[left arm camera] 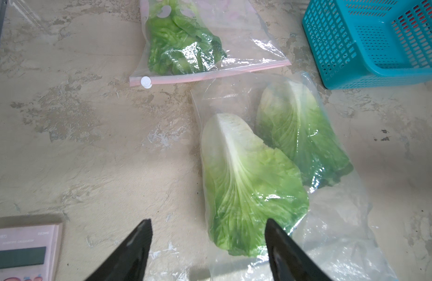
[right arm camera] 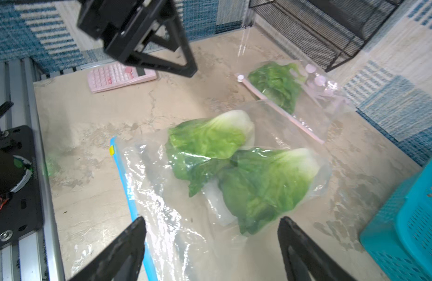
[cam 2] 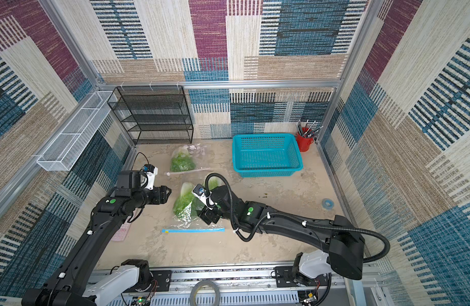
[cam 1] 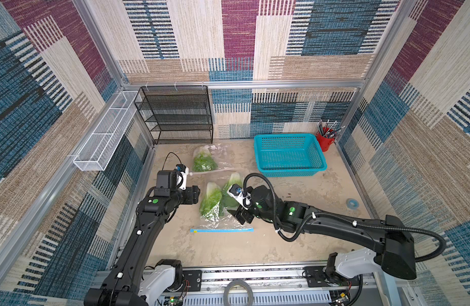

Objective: Open the zip-top bag and take out the chinese cabbages
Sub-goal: Adjust the zipper food storage bag at the center of the board.

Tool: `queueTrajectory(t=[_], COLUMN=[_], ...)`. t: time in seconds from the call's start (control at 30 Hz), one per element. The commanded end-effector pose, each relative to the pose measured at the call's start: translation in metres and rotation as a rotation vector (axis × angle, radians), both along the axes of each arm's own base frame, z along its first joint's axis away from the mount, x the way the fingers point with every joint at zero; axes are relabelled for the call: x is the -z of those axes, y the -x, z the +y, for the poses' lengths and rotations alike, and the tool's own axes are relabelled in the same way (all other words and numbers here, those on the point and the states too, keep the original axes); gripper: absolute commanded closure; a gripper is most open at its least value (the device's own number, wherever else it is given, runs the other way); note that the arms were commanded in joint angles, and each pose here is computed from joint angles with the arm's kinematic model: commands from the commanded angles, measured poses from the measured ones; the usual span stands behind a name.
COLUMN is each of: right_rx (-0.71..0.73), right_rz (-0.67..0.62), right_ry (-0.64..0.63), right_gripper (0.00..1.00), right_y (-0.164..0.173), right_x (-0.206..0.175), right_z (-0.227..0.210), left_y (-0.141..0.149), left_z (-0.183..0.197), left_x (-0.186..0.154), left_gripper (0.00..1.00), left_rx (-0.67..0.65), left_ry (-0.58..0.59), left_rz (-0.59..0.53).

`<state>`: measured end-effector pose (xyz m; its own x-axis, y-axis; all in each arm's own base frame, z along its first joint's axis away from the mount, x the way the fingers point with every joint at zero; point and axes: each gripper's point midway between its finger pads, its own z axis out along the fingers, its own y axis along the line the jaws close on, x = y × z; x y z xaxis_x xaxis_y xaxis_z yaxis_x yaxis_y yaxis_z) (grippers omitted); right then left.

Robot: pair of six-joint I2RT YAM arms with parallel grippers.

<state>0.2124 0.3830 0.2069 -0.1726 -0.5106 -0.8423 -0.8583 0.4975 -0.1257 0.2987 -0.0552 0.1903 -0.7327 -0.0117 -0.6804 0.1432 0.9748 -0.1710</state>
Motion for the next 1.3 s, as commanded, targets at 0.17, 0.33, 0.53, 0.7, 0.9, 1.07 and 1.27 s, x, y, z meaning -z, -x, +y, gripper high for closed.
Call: queueTrajectory(t=[0.17, 0.33, 0.53, 0.7, 0.9, 1.07, 1.27], right_rx=[-0.085, -0.103, -0.139, -0.118, -0.109, -0.046, 0.055], right_rz=[0.008, -0.023, -0.039, -0.047, -0.065, -0.133, -0.24], right_ry=[0.039, 0.131, 0.185, 0.207, 0.274, 0.293, 0.337], right_gripper=[0.13, 0.13, 0.12, 0.02, 0.02, 0.06, 0.1], right_y=[0.034, 0.044, 0.056, 0.063, 0.075, 0.066, 0.045], right_x=[0.019, 0.037, 0.05, 0.063, 0.082, 0.087, 0.089], right_z=[0.027, 0.031, 0.037, 0.041, 0.044, 0.044, 0.041], left_y=[-0.005, -0.006, -0.005, -0.002, 0.002, 0.004, 0.006], left_z=[0.009, 0.009, 0.014, 0.021, 0.023, 0.02, 0.021], left_x=[0.0, 0.004, 0.002, -0.004, -0.008, -0.009, -0.012], left_gripper=[0.25, 0.25, 0.25, 0.25, 0.25, 0.25, 0.25], left_rx=[-0.052, -0.054, -0.084, -0.111, -0.128, -0.117, -0.121], left_ry=[-0.029, -0.024, -0.038, -0.059, -0.057, -0.041, -0.043], left_rz=[-0.018, 0.002, 0.0, -0.013, -0.025, -0.021, -0.028])
